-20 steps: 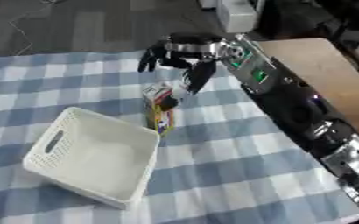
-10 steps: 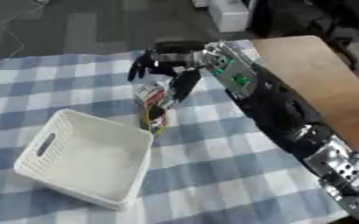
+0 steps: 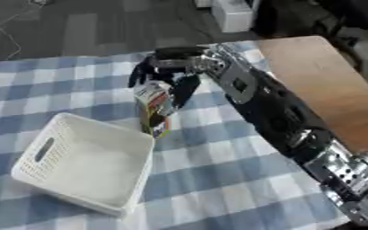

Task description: Pick up objects on the table and place them in the box.

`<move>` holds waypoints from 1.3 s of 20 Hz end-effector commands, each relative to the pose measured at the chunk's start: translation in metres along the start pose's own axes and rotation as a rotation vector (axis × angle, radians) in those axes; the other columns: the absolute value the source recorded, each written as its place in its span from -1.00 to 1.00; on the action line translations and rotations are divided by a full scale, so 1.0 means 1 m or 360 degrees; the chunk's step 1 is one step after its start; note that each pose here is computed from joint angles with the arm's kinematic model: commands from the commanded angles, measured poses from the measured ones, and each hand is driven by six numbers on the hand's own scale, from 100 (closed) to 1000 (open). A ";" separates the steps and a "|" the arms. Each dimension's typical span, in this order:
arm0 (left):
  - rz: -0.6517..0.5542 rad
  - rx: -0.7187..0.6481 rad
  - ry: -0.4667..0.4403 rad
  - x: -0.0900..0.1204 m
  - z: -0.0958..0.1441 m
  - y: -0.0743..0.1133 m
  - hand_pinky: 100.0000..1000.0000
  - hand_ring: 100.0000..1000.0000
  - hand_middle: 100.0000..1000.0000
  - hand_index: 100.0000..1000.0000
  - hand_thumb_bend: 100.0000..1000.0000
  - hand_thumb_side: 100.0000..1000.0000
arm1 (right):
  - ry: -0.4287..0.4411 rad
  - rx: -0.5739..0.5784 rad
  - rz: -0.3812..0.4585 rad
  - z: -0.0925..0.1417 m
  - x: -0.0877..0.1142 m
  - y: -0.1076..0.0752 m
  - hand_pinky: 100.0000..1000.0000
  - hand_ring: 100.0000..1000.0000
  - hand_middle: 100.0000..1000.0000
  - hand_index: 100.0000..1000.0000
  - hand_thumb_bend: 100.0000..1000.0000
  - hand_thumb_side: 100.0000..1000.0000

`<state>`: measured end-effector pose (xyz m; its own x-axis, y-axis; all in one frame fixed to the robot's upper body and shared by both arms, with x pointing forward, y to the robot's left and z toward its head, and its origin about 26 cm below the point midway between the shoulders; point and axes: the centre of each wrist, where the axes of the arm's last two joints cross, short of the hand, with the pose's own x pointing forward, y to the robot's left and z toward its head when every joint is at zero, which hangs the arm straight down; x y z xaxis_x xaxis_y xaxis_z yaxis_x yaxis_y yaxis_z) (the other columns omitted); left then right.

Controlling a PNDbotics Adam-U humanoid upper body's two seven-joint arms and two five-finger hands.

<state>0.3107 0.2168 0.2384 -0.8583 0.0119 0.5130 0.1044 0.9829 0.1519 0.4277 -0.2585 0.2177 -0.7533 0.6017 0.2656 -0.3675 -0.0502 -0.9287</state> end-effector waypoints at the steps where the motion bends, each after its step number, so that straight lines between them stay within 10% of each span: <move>1: 0.0001 -0.0010 -0.0037 0.005 -0.004 0.000 0.64 0.22 0.58 0.85 1.00 0.57 | -0.0092 0.0211 0.0191 0.001 0.002 -0.012 -0.27 0.52 -1.00 0.63 0.68 -0.06; 17: 0.0012 -0.0010 -0.0048 0.005 -0.006 -0.001 0.64 0.23 0.58 0.85 1.00 0.56 | -0.0028 0.0239 0.0228 -0.007 0.002 -0.011 -0.13 0.51 -1.00 0.64 0.67 -0.06; 26: 0.0016 -0.0011 -0.0049 0.005 -0.006 -0.002 0.64 0.23 0.58 0.85 1.00 0.56 | 0.0020 0.0142 0.0336 -0.012 0.006 -0.013 -0.78 0.13 -1.00 0.38 0.61 -0.19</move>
<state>0.3107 0.2165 0.2384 -0.8586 0.0133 0.5125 0.1053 0.9829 0.1510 0.4340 -0.2458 0.2157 -0.7565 0.6387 0.1405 -0.2955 -0.1423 -0.9447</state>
